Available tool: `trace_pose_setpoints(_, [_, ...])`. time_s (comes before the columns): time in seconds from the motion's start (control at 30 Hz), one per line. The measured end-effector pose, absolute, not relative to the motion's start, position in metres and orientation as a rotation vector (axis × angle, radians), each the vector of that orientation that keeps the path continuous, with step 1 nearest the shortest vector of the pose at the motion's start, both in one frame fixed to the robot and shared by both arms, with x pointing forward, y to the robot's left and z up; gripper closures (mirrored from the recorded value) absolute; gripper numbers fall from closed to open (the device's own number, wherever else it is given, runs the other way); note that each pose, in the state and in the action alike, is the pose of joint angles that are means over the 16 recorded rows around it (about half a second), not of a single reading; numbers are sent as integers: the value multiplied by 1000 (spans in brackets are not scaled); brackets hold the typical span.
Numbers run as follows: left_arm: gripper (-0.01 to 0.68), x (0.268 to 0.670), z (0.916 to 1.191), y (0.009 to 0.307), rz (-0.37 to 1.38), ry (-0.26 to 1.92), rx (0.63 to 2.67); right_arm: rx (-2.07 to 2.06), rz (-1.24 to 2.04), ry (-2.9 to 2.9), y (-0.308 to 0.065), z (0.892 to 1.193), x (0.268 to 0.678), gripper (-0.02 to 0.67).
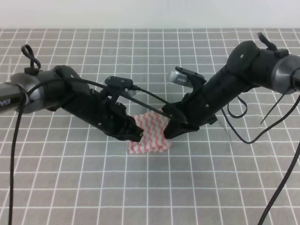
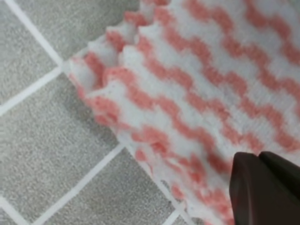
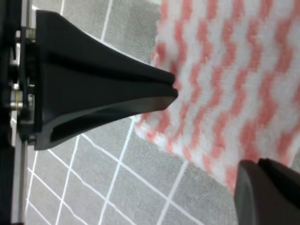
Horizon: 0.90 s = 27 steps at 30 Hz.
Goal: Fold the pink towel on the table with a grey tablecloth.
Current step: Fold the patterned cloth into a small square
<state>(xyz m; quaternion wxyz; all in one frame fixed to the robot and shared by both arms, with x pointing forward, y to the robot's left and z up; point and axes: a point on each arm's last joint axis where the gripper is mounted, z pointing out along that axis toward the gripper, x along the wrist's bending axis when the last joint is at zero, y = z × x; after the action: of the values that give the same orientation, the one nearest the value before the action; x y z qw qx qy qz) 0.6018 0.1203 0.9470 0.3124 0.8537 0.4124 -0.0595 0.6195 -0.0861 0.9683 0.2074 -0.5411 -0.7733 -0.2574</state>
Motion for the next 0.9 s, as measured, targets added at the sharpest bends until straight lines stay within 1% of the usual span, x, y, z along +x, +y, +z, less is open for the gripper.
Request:
trace_pose_setpoints(0.53, [673,604,944,125,-106,1130,2286,-1497,-721,-2170,-78,963,618,664])
trace_pose_setpoints(0.9, [674,605,944,126,-98,1138,2286,-1513,-702,-2162,-76,949,621,664])
